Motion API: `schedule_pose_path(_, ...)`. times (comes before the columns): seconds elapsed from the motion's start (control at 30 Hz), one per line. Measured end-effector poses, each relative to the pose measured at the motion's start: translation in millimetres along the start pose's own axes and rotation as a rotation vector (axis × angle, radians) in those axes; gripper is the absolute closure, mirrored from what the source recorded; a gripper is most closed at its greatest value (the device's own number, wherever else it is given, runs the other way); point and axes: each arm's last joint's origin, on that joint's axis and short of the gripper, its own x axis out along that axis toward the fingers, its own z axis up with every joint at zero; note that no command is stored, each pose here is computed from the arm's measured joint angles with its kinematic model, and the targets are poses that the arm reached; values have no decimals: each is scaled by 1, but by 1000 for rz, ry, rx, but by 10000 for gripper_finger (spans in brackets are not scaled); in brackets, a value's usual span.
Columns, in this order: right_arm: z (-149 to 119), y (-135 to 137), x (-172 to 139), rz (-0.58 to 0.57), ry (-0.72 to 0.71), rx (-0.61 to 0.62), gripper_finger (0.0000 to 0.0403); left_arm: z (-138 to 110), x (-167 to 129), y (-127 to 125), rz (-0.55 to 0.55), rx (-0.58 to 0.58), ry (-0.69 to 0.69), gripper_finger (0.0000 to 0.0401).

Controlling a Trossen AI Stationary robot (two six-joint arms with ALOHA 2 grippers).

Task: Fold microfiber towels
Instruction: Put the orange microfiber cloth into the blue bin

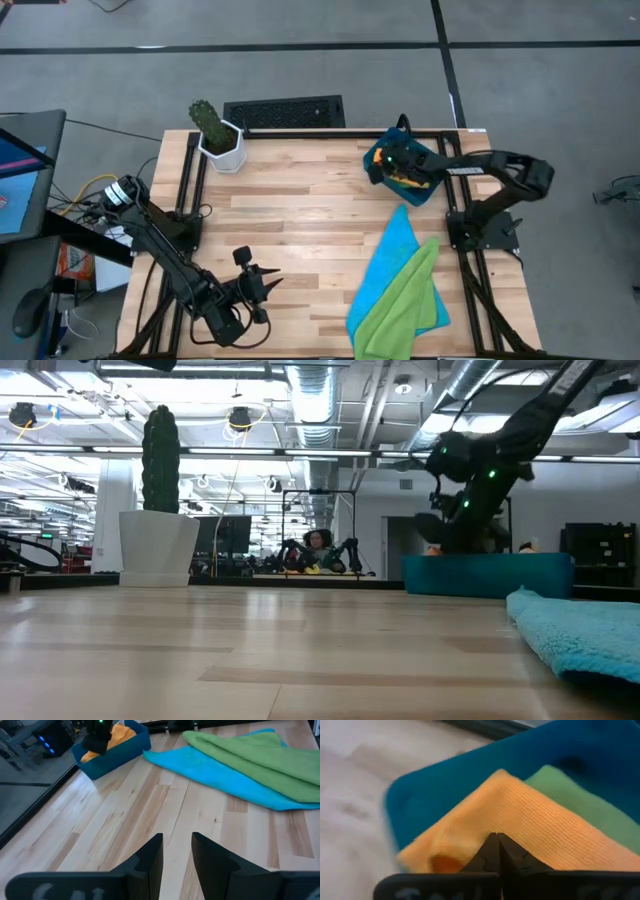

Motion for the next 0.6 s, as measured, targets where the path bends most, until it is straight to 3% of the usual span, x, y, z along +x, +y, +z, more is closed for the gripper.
schedule_pose_path(0.13,4,-21,17,-67,21,131,364,-1,0,1,8,-11,9,305)
schedule_pose_path(0.23,8,-30,17,-60,25,146,360,-2,0,2,3,-21,22,305)
schedule_pose_path(0.47,28,-24,-29,42,-147,105,377,-3,0,2,6,-33,28,305)
schedule_pose_path(0.6,26,-21,-41,64,-197,104,388,-2,0,3,21,-35,11,305)
